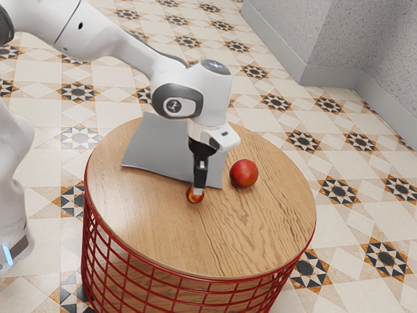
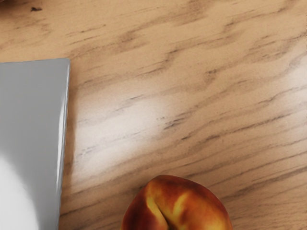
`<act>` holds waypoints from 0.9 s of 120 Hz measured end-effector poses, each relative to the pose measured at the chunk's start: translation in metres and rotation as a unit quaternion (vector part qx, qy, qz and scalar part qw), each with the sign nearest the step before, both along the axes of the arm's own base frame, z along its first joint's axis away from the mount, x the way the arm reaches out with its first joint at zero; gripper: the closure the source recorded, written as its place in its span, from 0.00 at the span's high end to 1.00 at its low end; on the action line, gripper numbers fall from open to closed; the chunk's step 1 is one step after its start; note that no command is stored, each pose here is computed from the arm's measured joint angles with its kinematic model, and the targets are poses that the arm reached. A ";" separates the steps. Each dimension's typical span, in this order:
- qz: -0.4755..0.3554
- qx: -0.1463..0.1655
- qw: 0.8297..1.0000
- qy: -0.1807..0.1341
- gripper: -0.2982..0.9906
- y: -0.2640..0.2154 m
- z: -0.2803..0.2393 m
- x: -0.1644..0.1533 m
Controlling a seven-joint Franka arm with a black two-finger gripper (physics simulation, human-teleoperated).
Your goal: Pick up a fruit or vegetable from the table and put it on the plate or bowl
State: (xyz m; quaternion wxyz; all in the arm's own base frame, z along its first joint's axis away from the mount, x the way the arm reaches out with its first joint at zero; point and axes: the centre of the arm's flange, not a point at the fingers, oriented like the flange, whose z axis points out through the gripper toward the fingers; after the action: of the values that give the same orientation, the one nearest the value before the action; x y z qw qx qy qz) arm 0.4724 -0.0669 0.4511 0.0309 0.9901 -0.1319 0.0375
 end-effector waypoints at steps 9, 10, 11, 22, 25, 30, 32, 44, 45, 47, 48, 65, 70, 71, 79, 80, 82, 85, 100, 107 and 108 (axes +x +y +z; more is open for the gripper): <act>-0.002 0.000 1.000 -0.002 0.77 -0.003 -0.002 0.001; -0.003 0.000 1.000 -0.002 0.77 -0.004 -0.003 0.002; -0.004 0.000 1.000 -0.002 0.77 -0.004 -0.003 0.002; -0.006 -0.001 1.000 -0.001 0.77 -0.008 -0.008 0.001; -0.006 -0.002 1.000 -0.001 0.77 -0.008 -0.010 0.000; -0.006 -0.002 1.000 0.000 0.77 -0.008 -0.013 -0.001; -0.005 -0.002 1.000 0.000 0.77 -0.008 -0.013 -0.001; -0.004 -0.003 1.000 -0.002 0.77 -0.007 -0.016 -0.002; -0.004 -0.003 1.000 -0.003 0.77 -0.007 -0.016 -0.002; -0.004 -0.003 1.000 -0.003 0.77 -0.007 -0.017 -0.002; -0.004 -0.003 1.000 -0.003 0.77 -0.007 -0.017 -0.002; -0.010 -0.004 1.000 -0.007 0.77 -0.013 -0.017 -0.002; -0.010 -0.004 1.000 -0.007 0.77 -0.013 -0.018 -0.002; -0.010 -0.004 1.000 -0.007 0.77 -0.013 -0.019 -0.002; -0.010 -0.002 1.000 -0.004 0.77 -0.013 -0.025 -0.003; -0.010 -0.002 1.000 -0.003 0.77 -0.013 -0.026 -0.002; -0.010 -0.002 1.000 -0.003 0.77 -0.013 -0.027 -0.002; -0.010 -0.001 1.000 -0.001 0.77 -0.013 -0.030 -0.002; -0.009 0.001 1.000 0.001 0.77 -0.013 -0.037 0.000; -0.009 0.001 1.000 0.001 0.74 -0.014 -0.039 0.001; -0.009 0.001 1.000 0.000 0.74 -0.014 -0.039 0.002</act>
State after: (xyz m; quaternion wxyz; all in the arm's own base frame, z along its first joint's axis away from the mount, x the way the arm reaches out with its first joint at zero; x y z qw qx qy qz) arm 0.4739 -0.0805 0.4118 0.0299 0.9889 -0.1411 0.0366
